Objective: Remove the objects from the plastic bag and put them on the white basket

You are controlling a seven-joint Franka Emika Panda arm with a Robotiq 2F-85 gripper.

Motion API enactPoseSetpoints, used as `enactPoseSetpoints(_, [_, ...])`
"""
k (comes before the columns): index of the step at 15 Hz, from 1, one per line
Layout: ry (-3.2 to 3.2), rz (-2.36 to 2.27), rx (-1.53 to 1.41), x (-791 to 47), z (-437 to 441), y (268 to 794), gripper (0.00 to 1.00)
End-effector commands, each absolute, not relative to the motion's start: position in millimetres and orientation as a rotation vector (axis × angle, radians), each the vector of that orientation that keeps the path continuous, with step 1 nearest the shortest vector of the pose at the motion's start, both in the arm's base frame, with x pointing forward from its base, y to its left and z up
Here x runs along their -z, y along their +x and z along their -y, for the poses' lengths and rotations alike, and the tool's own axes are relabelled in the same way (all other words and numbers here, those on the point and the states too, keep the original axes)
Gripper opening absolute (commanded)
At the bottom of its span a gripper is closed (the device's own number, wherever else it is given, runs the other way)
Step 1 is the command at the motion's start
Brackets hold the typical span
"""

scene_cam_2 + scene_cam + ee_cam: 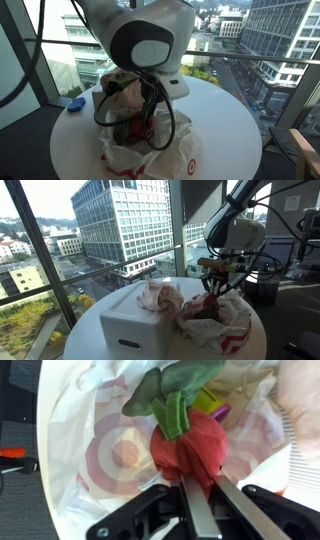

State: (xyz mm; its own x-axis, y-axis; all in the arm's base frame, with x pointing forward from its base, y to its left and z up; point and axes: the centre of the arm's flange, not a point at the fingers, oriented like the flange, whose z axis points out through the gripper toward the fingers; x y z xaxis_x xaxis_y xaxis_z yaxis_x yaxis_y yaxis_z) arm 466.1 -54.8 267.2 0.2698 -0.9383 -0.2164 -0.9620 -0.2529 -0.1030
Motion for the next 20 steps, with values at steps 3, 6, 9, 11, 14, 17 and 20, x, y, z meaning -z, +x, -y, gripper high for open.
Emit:
enactPoseSetpoints(3, [-2.348, -1.603, -0.013, -377.3, 23.9, 452.3, 0.06])
enactPoseSetpoints(6, [-2.430, -1.488, 0.147, -422.3, -8.2, 464.6, 0.06])
enactPoseSetpoints(9, [-2.512, -1.405, 0.279, -453.2, -47.6, 494.7, 0.05])
enactPoseSetpoints(11, [-2.568, -1.354, 0.343, -470.2, -76.6, 520.2, 0.04])
enactPoseSetpoints(14, [-2.636, -1.278, 0.436, -483.3, -118.3, 566.0, 0.05])
enactPoseSetpoints(17, [-2.670, -1.226, 0.439, -474.9, -145.9, 611.7, 0.04])
enactPoseSetpoints(20, [-2.709, -1.180, 0.447, -447.1, -162.5, 646.4, 0.08])
